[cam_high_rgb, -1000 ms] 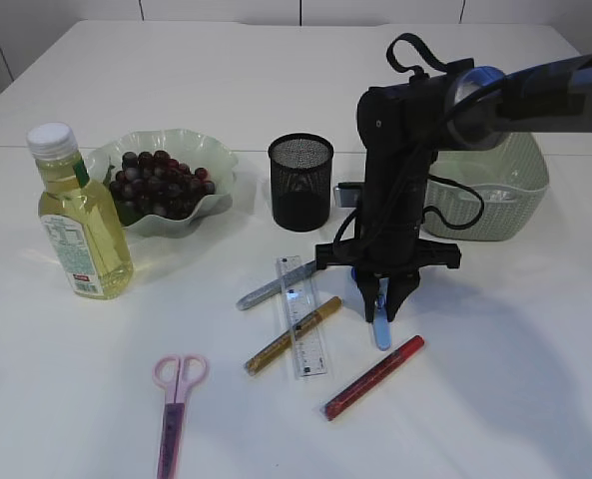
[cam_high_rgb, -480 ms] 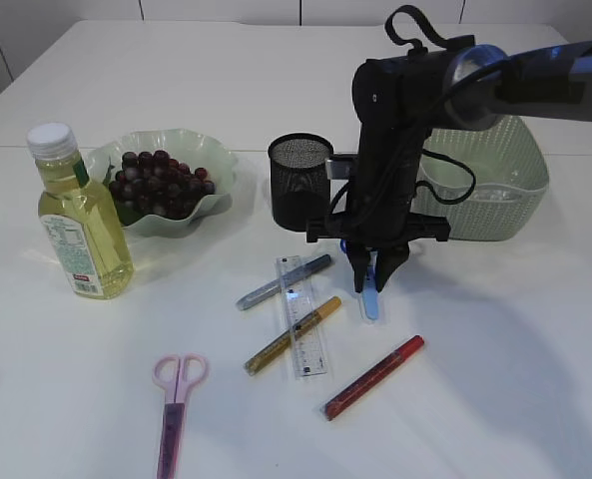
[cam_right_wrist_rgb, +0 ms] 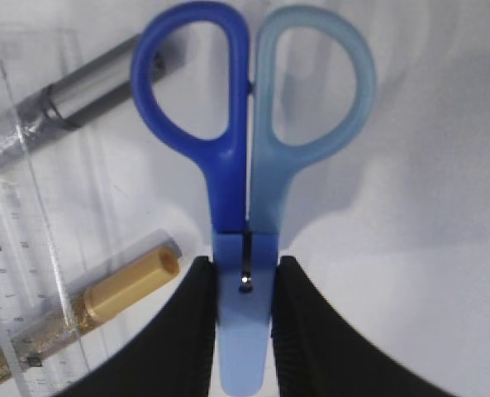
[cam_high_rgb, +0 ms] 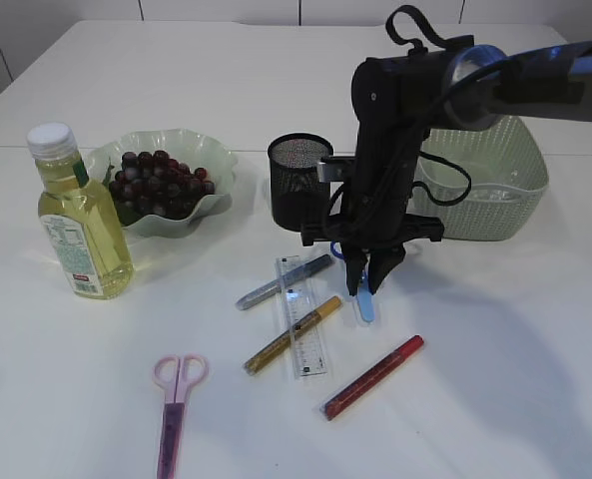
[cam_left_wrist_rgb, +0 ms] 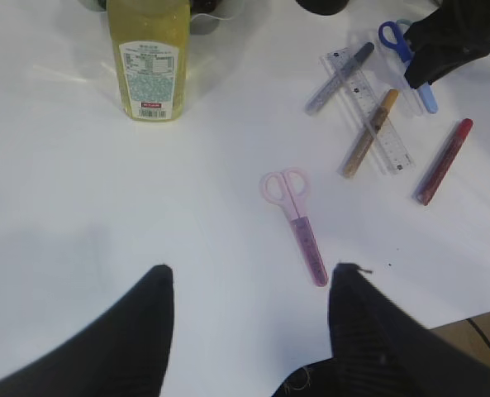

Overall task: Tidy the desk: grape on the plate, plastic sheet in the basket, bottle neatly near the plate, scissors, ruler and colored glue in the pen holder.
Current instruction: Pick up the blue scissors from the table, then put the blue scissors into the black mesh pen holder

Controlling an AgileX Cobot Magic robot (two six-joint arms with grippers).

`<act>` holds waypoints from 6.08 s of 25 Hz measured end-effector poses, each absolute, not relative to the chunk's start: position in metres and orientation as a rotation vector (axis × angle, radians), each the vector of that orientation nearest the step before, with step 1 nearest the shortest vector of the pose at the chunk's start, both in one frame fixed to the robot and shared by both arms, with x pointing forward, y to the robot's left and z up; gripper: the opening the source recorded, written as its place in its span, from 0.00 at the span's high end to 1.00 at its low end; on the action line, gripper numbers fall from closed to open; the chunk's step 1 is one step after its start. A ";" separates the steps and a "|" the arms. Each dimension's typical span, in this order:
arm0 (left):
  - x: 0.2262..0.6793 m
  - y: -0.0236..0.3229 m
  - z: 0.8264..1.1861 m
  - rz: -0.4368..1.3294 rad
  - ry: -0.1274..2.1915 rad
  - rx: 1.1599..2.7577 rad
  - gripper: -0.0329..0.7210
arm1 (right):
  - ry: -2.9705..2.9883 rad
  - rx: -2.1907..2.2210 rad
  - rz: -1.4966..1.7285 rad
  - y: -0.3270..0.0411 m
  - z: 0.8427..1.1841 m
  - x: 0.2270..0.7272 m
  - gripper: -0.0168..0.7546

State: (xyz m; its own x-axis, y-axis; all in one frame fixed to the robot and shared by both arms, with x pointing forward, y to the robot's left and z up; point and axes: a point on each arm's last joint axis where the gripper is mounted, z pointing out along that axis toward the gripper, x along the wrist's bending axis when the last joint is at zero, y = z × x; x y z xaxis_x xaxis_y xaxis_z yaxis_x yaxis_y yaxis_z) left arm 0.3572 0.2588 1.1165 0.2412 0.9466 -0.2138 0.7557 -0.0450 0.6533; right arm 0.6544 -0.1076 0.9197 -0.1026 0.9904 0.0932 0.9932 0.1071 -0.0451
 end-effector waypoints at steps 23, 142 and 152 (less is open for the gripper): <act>0.357 0.259 1.117 0.362 1.560 1.844 0.38 | -2.472 -1.996 -0.106 -0.113 0.987 0.622 0.75; 0.357 0.259 1.117 0.361 1.560 1.844 0.38 | -2.860 -1.597 -1.975 -0.093 0.948 0.692 0.65; 0.357 0.258 1.117 0.353 1.559 1.839 0.38 | -2.875 -1.611 -1.915 -0.094 0.948 0.691 0.56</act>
